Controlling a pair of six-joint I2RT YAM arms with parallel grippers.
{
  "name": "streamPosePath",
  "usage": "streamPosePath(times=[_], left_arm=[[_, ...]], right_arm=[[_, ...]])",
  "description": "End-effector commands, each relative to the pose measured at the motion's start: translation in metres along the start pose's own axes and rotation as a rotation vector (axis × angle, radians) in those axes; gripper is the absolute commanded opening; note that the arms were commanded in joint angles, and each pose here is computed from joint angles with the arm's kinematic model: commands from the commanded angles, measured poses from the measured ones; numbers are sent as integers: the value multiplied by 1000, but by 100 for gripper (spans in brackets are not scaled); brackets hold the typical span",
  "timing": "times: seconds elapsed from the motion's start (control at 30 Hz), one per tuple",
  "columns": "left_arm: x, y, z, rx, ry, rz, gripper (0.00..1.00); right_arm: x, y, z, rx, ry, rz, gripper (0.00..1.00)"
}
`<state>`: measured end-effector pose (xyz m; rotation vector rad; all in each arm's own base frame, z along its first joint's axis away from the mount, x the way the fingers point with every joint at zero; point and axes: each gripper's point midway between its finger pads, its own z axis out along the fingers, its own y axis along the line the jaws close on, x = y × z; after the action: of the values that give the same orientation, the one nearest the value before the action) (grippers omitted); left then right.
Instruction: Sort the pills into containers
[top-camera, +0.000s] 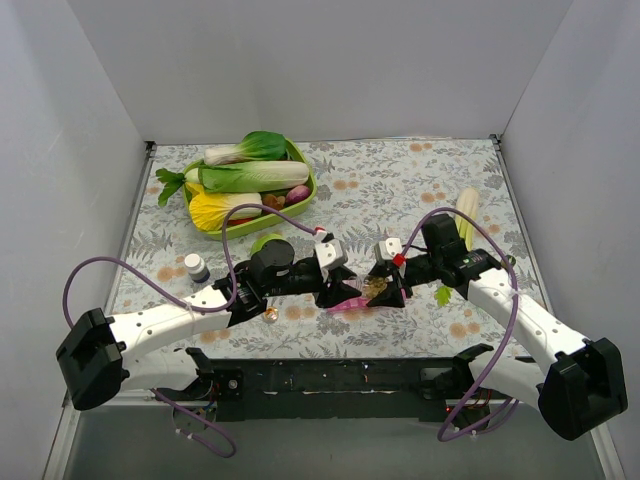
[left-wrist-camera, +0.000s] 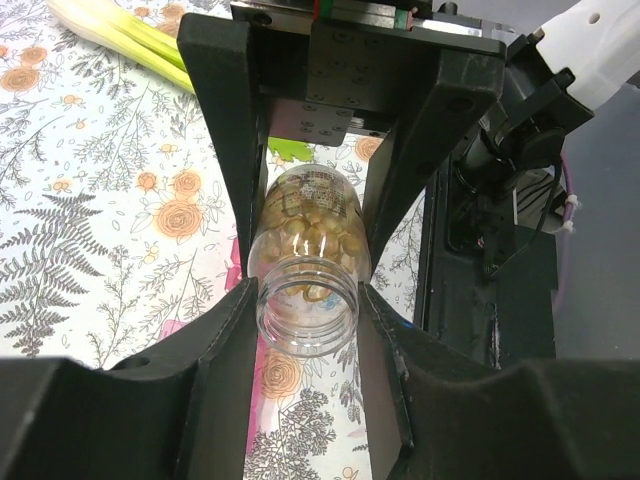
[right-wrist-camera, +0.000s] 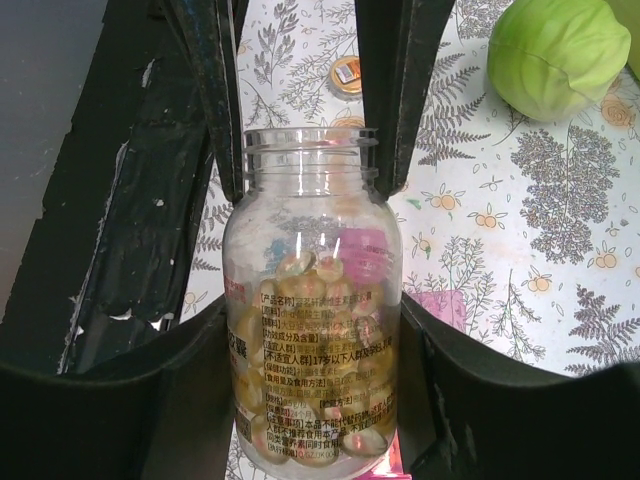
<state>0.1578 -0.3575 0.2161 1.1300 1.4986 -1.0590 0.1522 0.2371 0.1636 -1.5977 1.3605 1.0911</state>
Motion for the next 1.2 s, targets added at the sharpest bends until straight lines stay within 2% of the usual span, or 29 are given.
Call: streamPosePath(times=[0.0,0.13,0.17,0.23,0.27,0.37,0.53,0.77,0.9,1.0,1.03,1.1,1.13,1.17], left_arm=[[-22,-5,0,4,-49,-10,0],[-23,-4,-4,-20,-60,-67,0],[-25,-2,-6,-41,-69,-94,0],[-24,-1,-8,-60,-76,-119,0],[-24,-1,-10,-69,-81,-144,0],[-22,2,-11,-91,-86,-180,0],[-19,2,-12,-100,-94,-206,0],[-21,6,-13,-123,-102,-206,0],[-22,7,-12,-127,-108,-214,0],[-26,7,-13,-133,-126,-219,0],[-28,7,-14,-133,-137,-220,0],[-35,6,-17,-135,-166,-238,2],[-43,6,-18,-133,-192,-242,15],[-49,5,-21,-133,-210,-251,34]], right_arm=[[-12,1,1,-14,-38,-23,10],[-13,1,1,-10,-40,-19,22],[-13,1,1,-10,-41,-15,32],[-13,1,1,-8,-43,-11,44],[-14,1,1,-9,-44,-7,52],[-16,0,1,-8,-51,-1,65],[-24,1,1,-21,-81,27,73],[-28,2,0,-28,-103,46,74],[-29,1,0,-30,-112,49,69],[-30,1,0,-30,-116,53,39],[-31,0,0,-28,-115,57,21],[-33,-3,-2,-18,-117,64,13],[-33,-5,-3,-12,-121,68,10],[-36,-9,-5,4,-128,63,9]])
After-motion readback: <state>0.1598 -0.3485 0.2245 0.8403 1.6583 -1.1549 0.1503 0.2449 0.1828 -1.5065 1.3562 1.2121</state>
